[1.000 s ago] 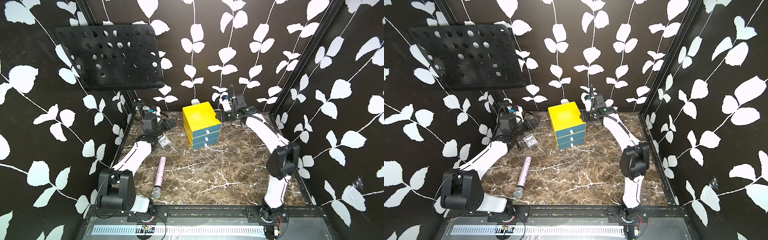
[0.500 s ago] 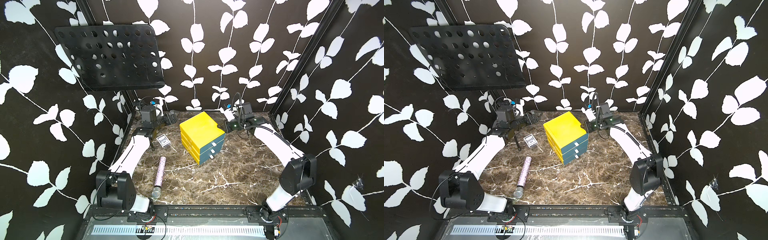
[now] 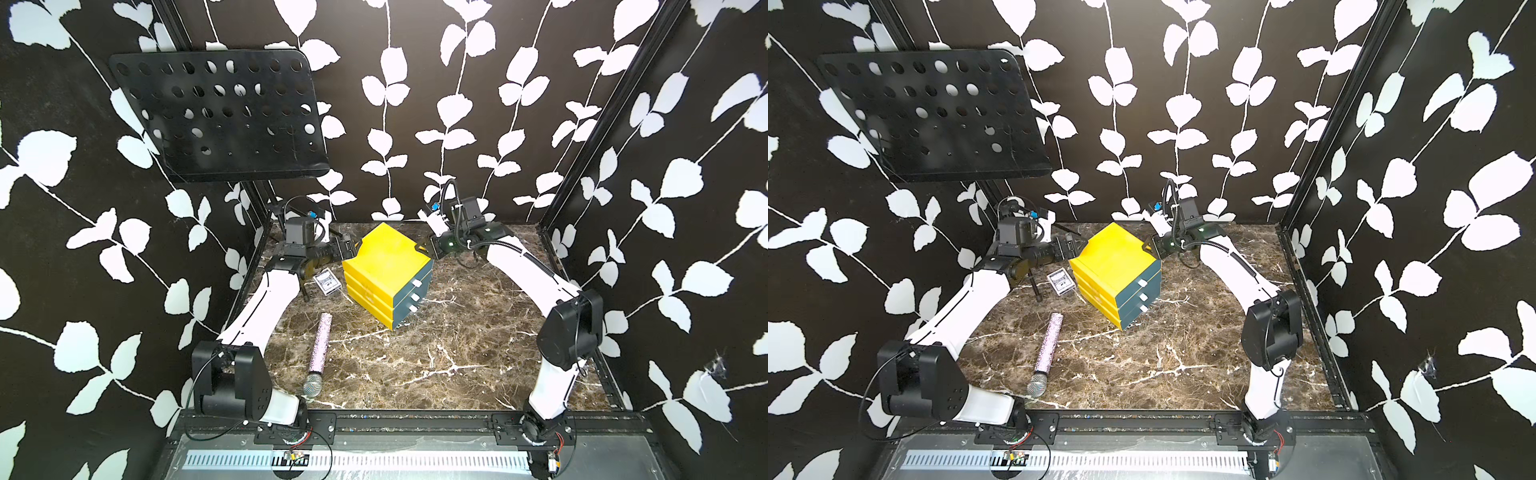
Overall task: Take the postcards out of the drawer
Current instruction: Move the storage box to the center of the board, then open the drawer in the storage box.
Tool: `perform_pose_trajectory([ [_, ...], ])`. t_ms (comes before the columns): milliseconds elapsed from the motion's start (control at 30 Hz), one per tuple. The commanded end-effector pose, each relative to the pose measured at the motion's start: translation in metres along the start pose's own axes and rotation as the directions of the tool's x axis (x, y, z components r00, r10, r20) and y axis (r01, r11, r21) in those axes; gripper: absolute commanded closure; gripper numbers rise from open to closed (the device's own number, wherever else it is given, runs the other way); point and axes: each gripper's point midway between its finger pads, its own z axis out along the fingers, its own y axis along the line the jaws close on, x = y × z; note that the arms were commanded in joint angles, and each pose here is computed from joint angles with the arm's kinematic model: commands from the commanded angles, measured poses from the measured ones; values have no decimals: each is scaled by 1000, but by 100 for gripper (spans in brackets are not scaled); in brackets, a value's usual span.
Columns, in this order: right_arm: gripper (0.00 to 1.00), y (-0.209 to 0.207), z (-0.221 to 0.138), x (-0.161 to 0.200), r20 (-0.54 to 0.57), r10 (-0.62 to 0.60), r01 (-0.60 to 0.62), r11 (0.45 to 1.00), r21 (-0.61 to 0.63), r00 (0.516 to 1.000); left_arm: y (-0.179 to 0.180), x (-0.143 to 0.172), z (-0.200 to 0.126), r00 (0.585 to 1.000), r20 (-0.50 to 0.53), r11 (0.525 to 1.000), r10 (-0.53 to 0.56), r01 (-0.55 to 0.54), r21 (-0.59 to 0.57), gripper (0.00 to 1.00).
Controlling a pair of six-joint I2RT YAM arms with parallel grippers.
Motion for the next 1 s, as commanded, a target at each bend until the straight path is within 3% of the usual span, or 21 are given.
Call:
perform_pose_trajectory([
  [0, 61, 0, -34, 4, -13, 16, -15, 995, 97, 1000, -6, 2, -7, 1000, -9, 1000, 28, -27, 14, 1],
  [200, 54, 11, -81, 34, 2, 26, -26, 985, 172, 1000, -3, 14, -3, 998, -55, 999, 40, -39, 19, 1],
  [367, 50, 34, -86, 72, -15, 74, -72, 990, 120, 997, 2, 27, 2, 994, -102, 999, 40, -39, 15, 1],
  [567, 47, 66, -62, 98, 22, 107, -107, 994, 6, 994, 8, 37, 8, 992, -125, 1000, 11, -10, 8, 1],
  [967, 47, 78, -19, 73, 98, 108, -101, 992, -71, 989, 20, 42, 18, 988, -157, 999, -4, -1, -32, 1],
])
